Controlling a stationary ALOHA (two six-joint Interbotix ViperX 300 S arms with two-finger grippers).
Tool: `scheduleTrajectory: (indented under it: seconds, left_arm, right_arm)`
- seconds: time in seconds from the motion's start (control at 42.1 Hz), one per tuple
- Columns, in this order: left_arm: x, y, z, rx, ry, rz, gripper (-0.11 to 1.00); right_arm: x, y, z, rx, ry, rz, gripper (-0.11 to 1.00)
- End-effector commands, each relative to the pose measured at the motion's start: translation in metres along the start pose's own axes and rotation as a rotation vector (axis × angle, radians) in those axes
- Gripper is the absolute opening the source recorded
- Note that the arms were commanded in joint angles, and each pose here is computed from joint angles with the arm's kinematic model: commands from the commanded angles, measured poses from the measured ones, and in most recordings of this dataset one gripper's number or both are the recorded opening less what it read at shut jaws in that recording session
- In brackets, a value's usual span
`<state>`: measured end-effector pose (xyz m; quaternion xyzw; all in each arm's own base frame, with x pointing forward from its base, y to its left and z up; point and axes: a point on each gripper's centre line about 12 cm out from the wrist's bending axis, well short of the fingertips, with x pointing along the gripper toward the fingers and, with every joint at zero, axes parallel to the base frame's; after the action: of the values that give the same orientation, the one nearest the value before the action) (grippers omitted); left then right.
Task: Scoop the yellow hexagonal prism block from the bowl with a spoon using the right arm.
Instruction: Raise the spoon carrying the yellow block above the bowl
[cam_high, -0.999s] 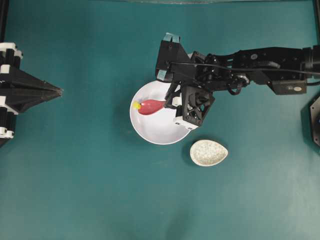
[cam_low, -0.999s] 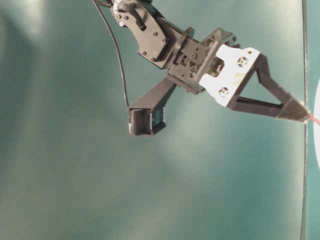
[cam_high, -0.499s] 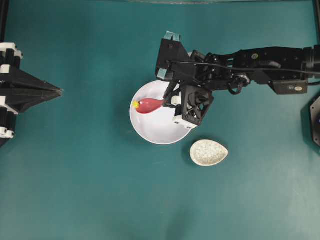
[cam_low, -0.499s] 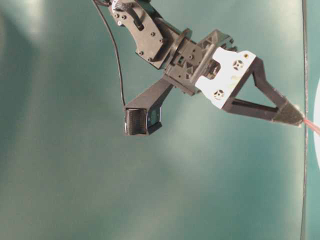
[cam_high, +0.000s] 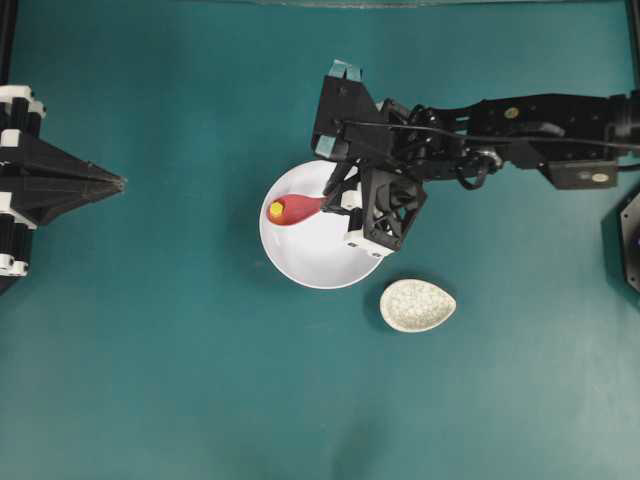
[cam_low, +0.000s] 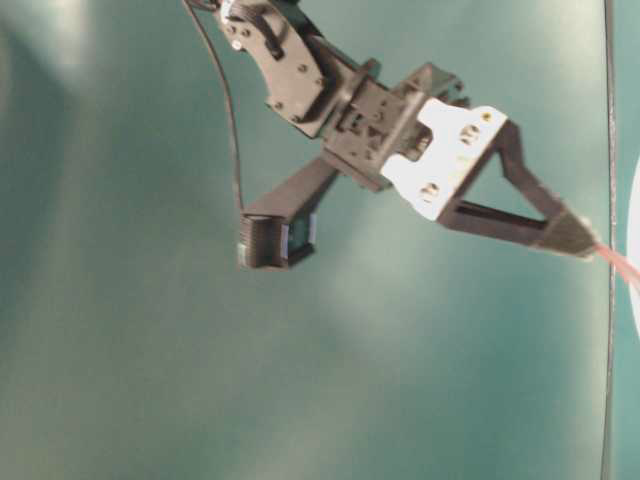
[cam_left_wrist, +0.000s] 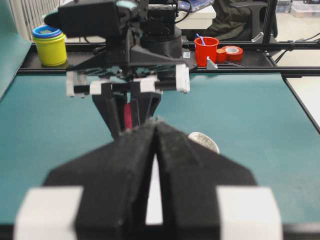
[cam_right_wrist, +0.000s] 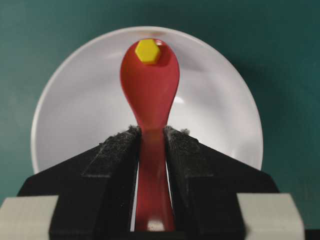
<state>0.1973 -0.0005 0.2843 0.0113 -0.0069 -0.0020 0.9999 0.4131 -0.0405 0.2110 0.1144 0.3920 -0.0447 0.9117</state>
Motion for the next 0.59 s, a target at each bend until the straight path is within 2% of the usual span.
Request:
scheduleTrajectory:
  seconds: [0.0,0.143,0.357,0.452,0.571]
  left_arm:
    - [0.002,0.0,0.006,0.003,-0.018,0.0,0.0]
    - [0.002,0.0,0.006,0.003,-0.018,0.0,0.0]
    - [0.002,0.0,0.008,0.001,-0.037,0.0,0.0]
    - [0.002,0.0,0.009,0.0,-0.038,0.0,0.0]
    - [0.002,0.0,0.008,-0.002,-0.037,-0.002,0.0]
  right_arm:
    - [-0.03,0.011,0.019,-0.021,-0.096,0.021,0.23]
    - [-0.072,0.024,0.029,-0.054,-0.247,0.046,0.23]
    - [-0.109,0.026,0.007,-0.048,-0.484,0.053,0.23]
    - [-0.118,0.025,0.0,-0.045,-0.53,0.054,0.23]
    - [-0.119,0.024,-0.005,-0.044,-0.525,0.052,0.23]
